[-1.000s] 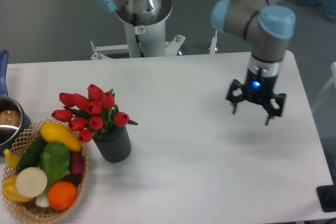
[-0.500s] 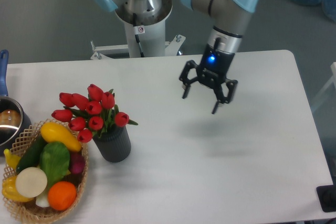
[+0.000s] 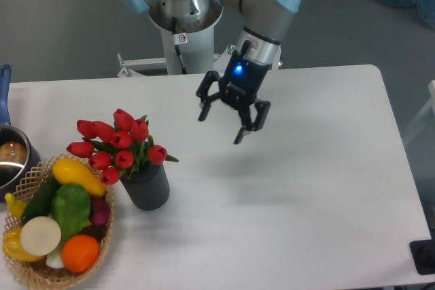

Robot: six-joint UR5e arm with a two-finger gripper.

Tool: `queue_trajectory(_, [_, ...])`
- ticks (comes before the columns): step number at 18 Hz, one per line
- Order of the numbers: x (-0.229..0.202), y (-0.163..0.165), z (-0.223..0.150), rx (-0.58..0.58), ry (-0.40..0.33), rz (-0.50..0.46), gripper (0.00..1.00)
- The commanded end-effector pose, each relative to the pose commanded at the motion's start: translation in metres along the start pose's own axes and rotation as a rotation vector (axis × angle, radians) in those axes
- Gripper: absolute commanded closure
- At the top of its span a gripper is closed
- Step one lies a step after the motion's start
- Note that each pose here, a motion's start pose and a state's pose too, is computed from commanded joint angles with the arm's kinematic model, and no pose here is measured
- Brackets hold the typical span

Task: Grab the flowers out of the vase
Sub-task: 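Move the open gripper toward the red tulips in the black vase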

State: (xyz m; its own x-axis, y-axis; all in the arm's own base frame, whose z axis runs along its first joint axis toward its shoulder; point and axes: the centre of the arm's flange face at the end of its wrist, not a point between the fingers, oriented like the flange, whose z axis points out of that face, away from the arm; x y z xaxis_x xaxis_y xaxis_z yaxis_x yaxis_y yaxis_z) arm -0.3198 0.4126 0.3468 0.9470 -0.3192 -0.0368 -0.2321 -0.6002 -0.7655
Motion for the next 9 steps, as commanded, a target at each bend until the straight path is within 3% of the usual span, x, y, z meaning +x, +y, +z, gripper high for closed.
queue_trajectory(9, [0.013, -0.009, 0.027, 0.201, 0.120, -0.044, 0.00])
